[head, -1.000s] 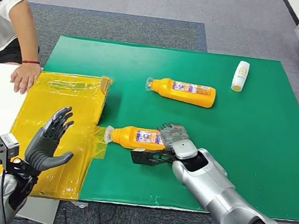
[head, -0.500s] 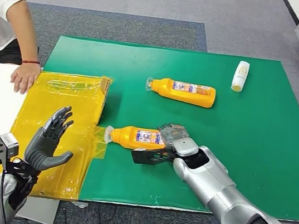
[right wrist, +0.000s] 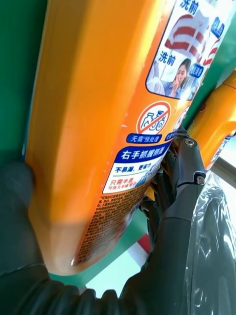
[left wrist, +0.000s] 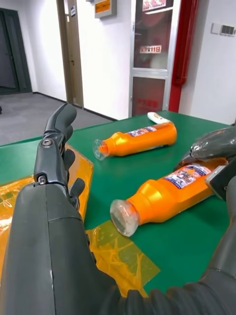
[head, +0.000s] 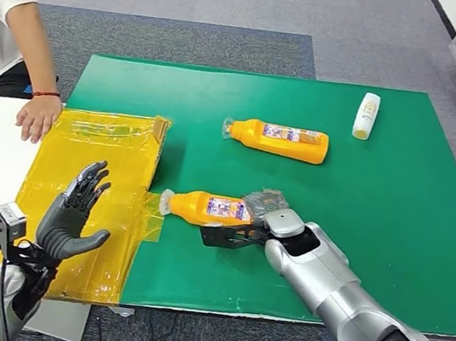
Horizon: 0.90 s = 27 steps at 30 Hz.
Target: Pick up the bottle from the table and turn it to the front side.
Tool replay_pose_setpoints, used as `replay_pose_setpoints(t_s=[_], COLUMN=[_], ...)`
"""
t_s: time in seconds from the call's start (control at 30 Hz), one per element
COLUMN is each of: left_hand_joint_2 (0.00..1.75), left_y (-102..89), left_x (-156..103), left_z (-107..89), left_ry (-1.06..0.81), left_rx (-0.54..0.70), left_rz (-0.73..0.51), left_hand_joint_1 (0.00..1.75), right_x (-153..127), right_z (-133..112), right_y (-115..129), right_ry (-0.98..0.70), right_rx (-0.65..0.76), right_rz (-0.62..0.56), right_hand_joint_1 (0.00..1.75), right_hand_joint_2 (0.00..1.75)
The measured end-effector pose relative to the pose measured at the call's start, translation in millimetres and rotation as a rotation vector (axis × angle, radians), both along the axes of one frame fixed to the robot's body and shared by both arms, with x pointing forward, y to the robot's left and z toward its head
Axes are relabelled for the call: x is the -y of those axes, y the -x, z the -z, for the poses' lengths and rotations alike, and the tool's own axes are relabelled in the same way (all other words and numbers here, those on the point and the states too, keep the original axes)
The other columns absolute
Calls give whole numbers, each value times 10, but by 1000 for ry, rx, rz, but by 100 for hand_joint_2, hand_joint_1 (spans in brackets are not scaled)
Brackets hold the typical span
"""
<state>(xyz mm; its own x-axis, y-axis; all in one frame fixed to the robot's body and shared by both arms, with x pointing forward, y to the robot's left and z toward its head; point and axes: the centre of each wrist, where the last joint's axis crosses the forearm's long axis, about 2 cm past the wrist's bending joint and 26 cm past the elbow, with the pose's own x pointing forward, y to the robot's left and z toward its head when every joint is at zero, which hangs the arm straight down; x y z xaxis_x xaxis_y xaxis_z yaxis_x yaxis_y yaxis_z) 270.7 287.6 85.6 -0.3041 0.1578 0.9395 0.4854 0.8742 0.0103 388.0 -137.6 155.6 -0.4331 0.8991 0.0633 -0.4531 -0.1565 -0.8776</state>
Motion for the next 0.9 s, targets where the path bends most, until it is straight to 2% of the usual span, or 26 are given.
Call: replay_pose_setpoints(t_s=[0.17, 0.27, 0.4, 0.6, 0.73, 0.9], left_hand_joint_2=[175, 175, 175, 175, 175, 175], left_y=[-5, -18, -58, -114, -140, -168], left_x=[0, 2, 9, 15, 28, 61], left_z=[-4, -13, -29, 7, 33, 52], left_ry=[1, 5, 14, 31, 34, 33], left_rx=[2, 9, 24, 41, 41, 35], left_rz=[1, 12, 32, 55, 65, 81], left_hand_joint_1=[0, 0, 0, 0, 0, 0], right_x=[15, 89, 388, 1049, 1328, 1478], right_z=[7, 15, 74, 293, 395, 468], right_y=[-2, -25, -77, -33, 55, 135], right_ry=[-42, -143, -395, -761, -895, -965], right_rx=[-12, -66, -207, -358, -407, -446], right_rz=[5, 3, -12, -6, -4, -8], right_hand_joint_1=[175, 175, 175, 175, 175, 175], right_hand_joint_2=[175, 175, 175, 175, 175, 175])
